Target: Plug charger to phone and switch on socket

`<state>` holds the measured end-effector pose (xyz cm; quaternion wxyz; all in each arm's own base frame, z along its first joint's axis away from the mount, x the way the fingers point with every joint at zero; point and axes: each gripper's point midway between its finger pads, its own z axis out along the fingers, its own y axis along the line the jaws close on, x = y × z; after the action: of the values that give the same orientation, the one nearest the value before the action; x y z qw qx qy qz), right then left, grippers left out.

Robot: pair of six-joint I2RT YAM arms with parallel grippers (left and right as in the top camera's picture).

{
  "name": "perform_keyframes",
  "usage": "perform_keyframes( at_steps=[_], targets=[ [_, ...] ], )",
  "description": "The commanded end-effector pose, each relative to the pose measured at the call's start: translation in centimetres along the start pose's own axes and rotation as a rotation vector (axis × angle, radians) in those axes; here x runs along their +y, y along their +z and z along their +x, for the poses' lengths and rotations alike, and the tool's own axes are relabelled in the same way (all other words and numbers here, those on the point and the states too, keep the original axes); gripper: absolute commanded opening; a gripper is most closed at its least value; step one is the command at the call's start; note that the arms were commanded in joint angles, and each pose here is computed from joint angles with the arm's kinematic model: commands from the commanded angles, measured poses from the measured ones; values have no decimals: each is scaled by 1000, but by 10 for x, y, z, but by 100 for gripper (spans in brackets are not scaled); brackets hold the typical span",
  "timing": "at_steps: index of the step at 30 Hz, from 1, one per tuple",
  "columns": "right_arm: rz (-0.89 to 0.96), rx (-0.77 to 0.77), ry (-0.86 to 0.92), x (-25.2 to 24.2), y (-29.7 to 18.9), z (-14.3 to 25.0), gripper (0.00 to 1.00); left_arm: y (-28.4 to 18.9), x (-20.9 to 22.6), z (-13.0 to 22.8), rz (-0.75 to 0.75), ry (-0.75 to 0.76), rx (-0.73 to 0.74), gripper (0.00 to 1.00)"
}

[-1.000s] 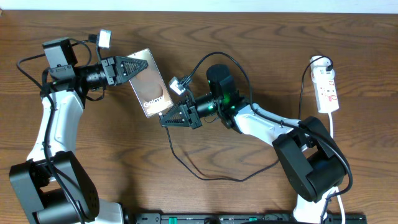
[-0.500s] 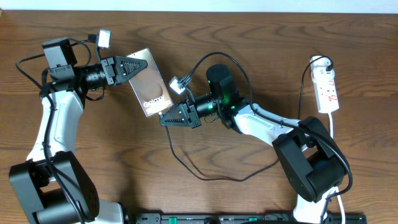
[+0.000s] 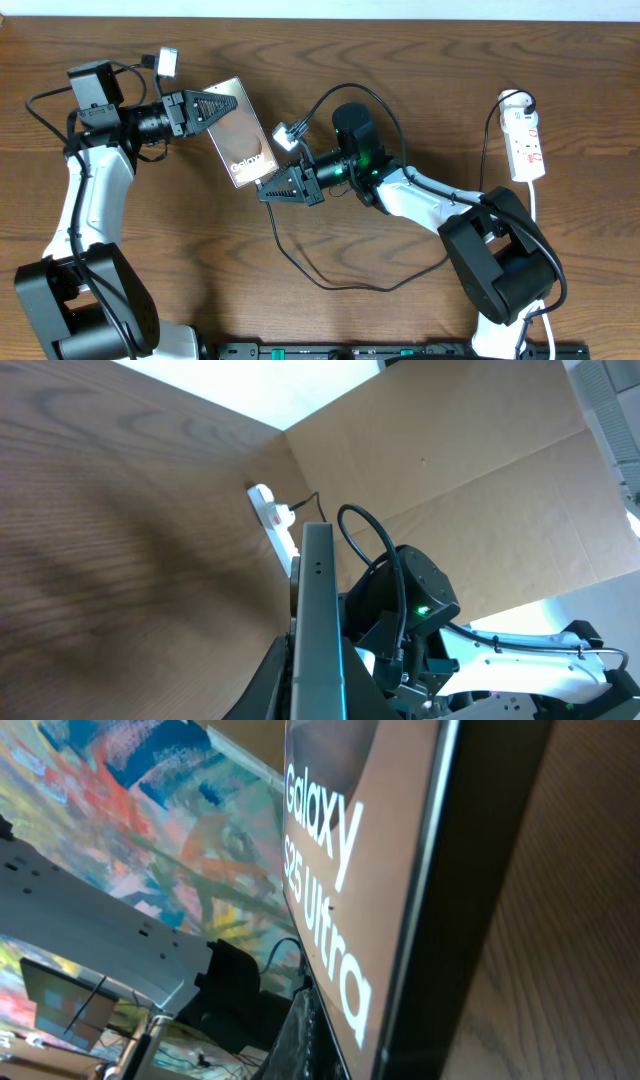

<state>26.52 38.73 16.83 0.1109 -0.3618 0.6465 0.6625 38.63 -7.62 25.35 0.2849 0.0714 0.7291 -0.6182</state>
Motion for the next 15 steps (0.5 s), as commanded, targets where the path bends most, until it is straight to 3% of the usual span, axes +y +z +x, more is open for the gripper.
perform_keyframes(
  at_steps=[1, 15],
  targets=[
    [29, -29, 9, -9, -8, -6, 1, 0, -20, 0, 54, 46, 15, 8],
    [19, -25, 2, -6, -8, -6, 1, 0, -20, 0, 54, 91, 14, 8]
  ],
)
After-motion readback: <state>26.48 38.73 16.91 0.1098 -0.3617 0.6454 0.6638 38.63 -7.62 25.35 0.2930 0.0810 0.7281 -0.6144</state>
